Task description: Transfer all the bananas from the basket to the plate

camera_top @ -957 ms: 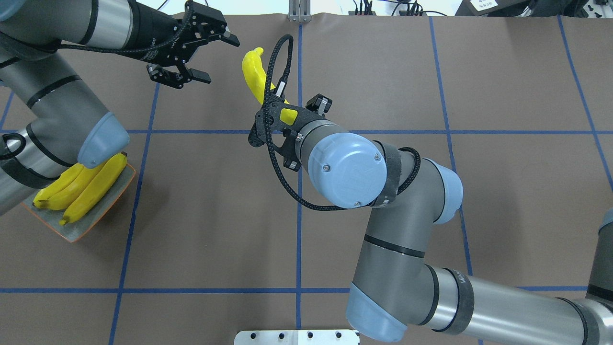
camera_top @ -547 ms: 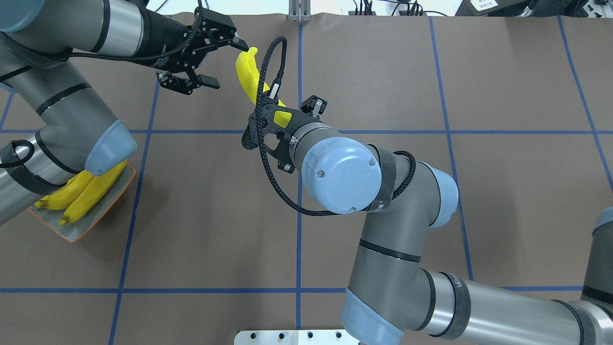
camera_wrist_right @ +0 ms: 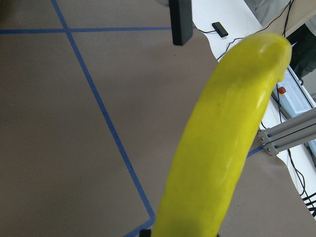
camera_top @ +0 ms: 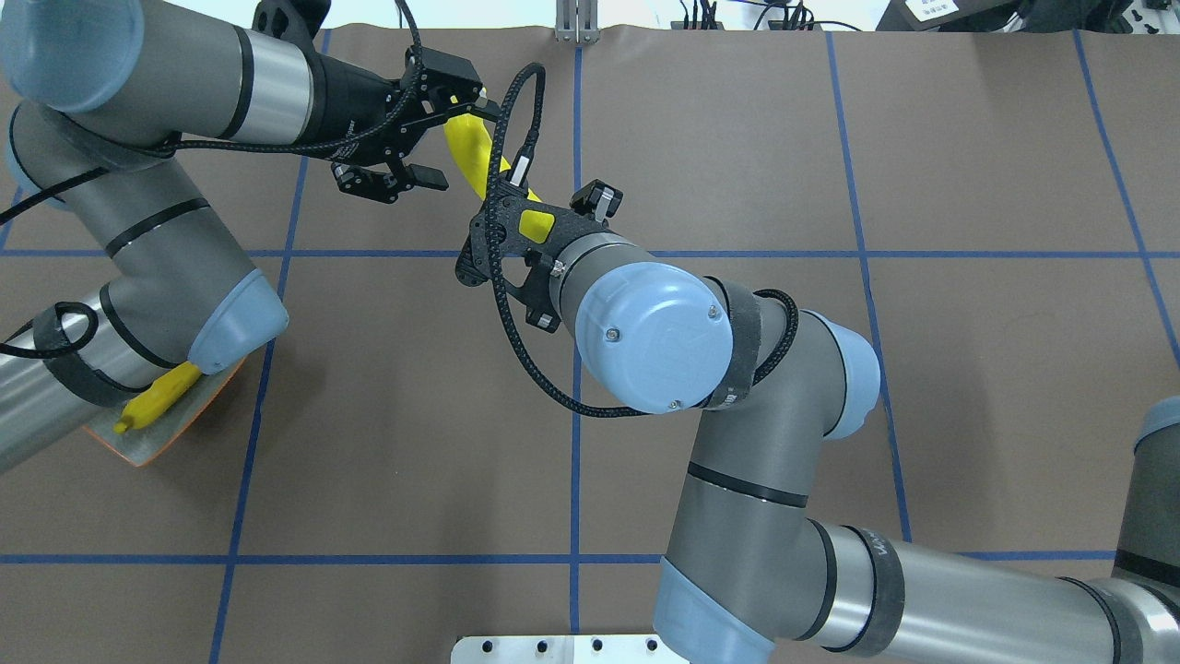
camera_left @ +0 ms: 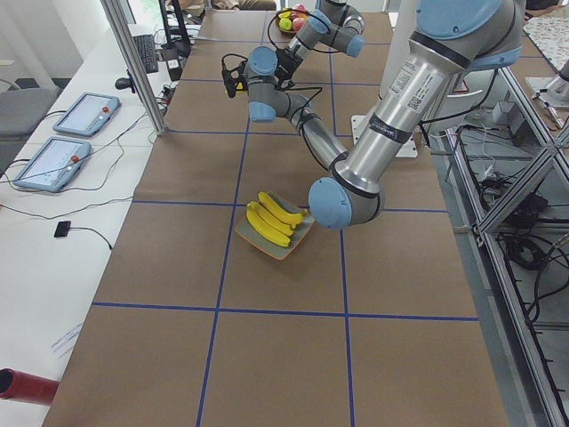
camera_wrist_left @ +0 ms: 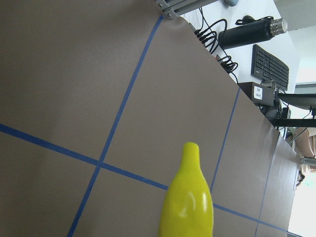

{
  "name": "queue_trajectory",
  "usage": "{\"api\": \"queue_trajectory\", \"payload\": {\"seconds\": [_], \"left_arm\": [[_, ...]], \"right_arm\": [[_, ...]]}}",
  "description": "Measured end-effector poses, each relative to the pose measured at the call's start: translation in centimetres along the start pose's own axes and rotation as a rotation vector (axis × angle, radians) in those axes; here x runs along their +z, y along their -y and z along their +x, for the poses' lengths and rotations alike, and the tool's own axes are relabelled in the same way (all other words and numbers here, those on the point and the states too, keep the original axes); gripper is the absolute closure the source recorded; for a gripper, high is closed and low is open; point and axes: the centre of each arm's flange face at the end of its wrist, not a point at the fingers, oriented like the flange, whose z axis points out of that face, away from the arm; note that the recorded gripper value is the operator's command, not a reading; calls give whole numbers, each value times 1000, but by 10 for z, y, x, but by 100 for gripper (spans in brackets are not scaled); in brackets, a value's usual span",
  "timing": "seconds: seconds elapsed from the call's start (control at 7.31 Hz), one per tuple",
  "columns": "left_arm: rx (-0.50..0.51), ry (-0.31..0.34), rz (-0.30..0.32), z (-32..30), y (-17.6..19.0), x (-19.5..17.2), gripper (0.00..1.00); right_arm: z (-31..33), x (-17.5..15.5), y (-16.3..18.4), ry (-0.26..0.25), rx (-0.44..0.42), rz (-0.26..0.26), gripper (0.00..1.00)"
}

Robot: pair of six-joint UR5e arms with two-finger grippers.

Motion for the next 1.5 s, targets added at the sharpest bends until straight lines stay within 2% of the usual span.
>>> {"api": "queue_trajectory", "payload": {"seconds": [0.14,0.41,0.55,0.68,1.23,1.5], "left_arm": [[10,-3,0,1,-1,0,100],[44,-12,-3,3,-5,-4,100],[54,-14,-4,4,-6,-5,100],[58,-14,-4,3,-6,-6,100],[55,-3,-1,-2,-4,-4,100],[82,13,2,-14,0,-4,100]], "right_arm": [[0,0,0,0,1,1,100],[1,-2,0,-3,3,6,96],[2,-3,0,-6,4,9,53],[2,-5,0,-6,5,13,1],[15,-31,6,1,31,67,0],[48,-37,5,7,69,74,1]]}}
